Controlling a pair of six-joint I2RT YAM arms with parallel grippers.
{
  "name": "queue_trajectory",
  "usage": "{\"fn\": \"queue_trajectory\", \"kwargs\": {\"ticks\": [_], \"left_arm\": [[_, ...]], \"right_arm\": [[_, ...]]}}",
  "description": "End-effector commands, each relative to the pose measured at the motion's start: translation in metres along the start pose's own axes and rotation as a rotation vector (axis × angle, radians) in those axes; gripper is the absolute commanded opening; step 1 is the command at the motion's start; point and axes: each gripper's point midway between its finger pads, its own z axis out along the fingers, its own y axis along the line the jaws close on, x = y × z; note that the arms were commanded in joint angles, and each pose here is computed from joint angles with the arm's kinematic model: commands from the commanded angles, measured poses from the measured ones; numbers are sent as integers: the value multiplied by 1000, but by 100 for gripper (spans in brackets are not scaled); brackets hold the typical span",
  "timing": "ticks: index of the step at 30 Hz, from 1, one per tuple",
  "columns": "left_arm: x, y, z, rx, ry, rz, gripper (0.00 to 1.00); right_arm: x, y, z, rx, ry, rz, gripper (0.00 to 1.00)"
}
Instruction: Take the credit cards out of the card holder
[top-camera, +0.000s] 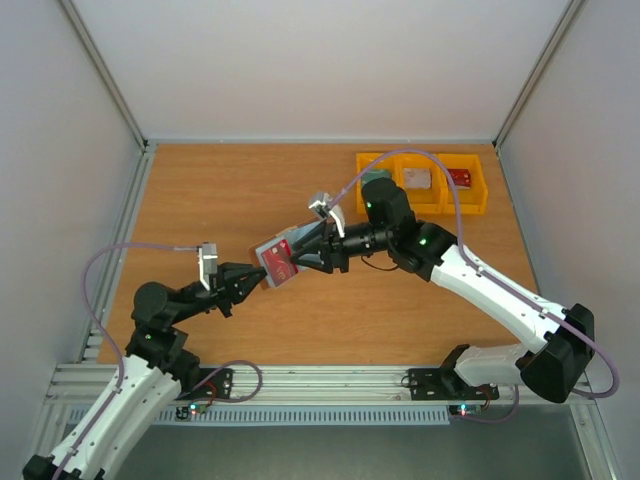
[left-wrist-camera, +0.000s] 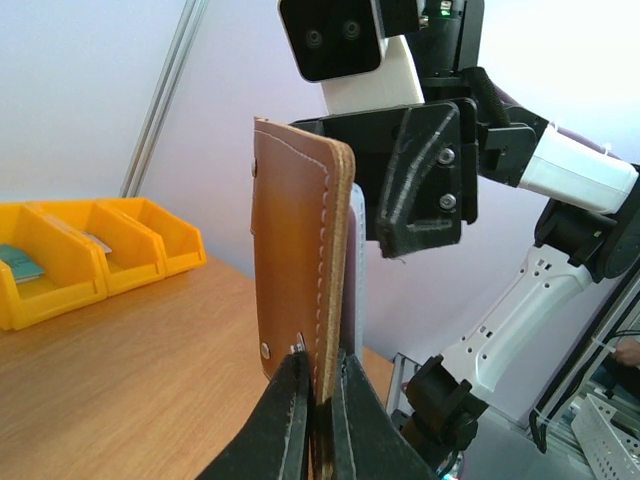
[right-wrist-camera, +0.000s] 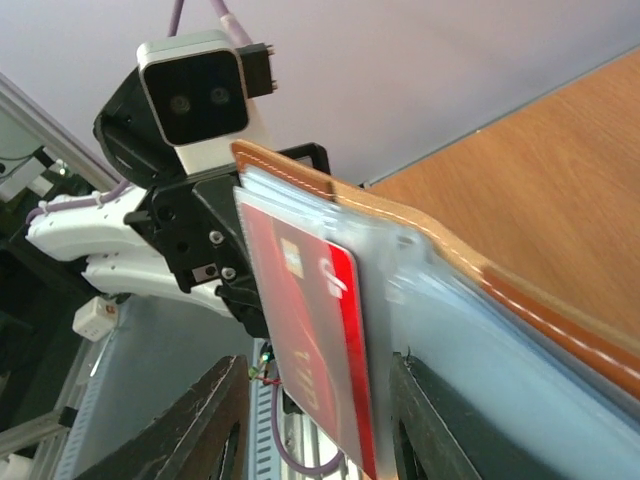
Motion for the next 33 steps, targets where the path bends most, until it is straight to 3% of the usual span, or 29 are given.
{"fn": "queue_trajectory", "kwargs": {"ticks": [1, 11, 13, 17, 20, 24, 29, 33], "left_arm": [[-36, -39, -5, 115, -111, 133, 0], [-43, -47, -7, 131, -138, 104, 0], [-41, -46, -7, 128, -138, 100, 0], [-39, -44, -8, 120, -139, 96, 0], [-38, -43, -8, 117, -136, 95, 0], [-37, -42, -8, 113, -132, 93, 0], [-35, -40, -8, 106, -128, 94, 0], [-34, -39, -7, 106, -122, 91, 0]], "right_arm": [[-10, 6, 8, 41, -5, -88, 42], [-6, 39, 21, -162, 43, -44, 47], [-8, 52, 18, -232, 47, -41, 44], [-9, 65, 11, -285, 49, -35, 28], [-6, 70, 8, -307, 49, -26, 23], [-3, 74, 3, -302, 53, -13, 22], [2, 78, -6, -284, 69, -18, 33], [5, 72, -5, -253, 73, -6, 28]]}}
